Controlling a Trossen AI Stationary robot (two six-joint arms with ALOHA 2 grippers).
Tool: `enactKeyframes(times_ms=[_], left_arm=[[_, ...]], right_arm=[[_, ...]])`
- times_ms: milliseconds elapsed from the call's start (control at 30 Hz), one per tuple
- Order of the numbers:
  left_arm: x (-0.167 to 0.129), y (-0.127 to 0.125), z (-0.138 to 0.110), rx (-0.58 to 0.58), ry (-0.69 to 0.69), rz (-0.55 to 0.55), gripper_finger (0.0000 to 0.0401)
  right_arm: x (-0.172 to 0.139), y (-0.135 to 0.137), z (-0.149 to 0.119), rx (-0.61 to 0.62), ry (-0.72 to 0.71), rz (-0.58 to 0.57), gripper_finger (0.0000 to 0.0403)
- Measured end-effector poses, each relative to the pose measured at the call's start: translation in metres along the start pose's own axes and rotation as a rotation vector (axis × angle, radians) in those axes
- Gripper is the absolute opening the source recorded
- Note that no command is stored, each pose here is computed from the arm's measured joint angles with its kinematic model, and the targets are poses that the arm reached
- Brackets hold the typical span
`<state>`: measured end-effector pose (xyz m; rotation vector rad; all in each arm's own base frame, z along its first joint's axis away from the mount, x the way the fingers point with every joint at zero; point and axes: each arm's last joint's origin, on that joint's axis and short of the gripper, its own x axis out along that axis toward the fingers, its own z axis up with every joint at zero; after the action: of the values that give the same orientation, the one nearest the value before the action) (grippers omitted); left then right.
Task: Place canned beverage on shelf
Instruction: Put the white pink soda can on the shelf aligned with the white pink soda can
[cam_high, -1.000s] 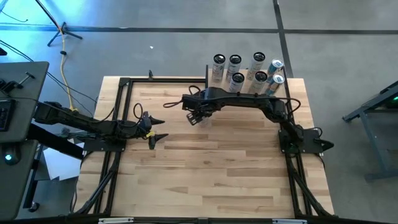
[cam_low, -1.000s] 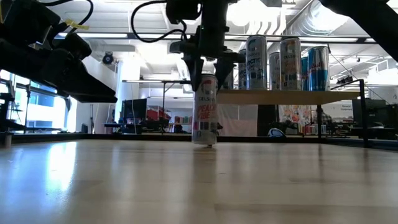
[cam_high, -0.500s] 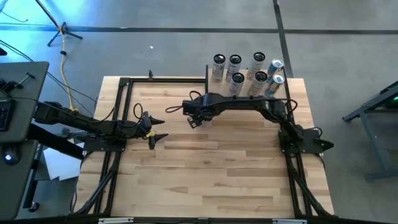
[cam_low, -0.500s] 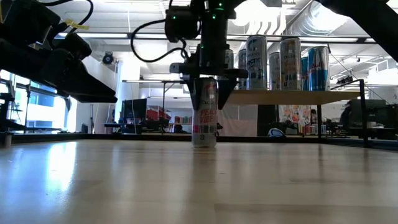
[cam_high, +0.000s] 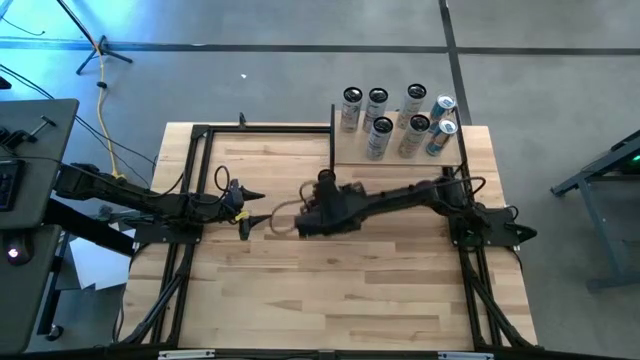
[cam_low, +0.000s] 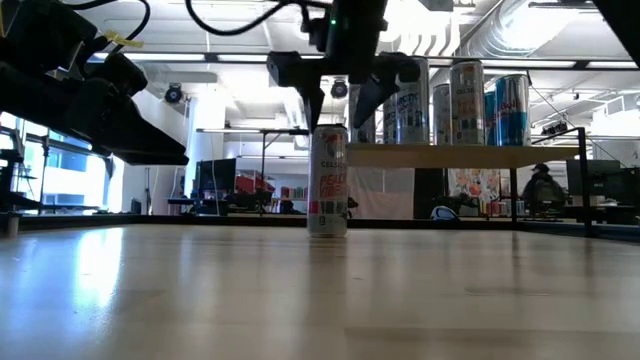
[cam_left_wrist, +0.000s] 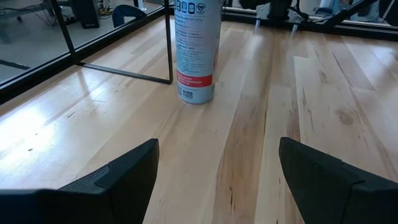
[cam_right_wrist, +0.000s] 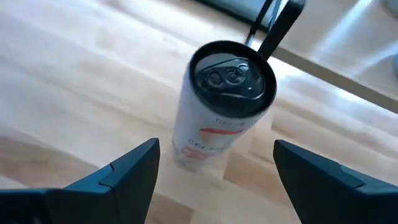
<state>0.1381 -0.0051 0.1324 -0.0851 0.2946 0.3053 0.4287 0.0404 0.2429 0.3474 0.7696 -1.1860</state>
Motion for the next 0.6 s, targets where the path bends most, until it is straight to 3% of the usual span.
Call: enactKeyframes(times_ms=[333,600], left_arm=[[0.000,0.000,0.000,0.000,0.000,0.000,0.0305],[0.000,0.000,0.000,0.000,0.000,0.000,0.0305]], right_arm=[[0.013,0.009,-0.063,0.132,-0.384,-0.014,0.0300],[0.035,0.005,-0.081,0.188,-0.472,-0.021,0.0300]])
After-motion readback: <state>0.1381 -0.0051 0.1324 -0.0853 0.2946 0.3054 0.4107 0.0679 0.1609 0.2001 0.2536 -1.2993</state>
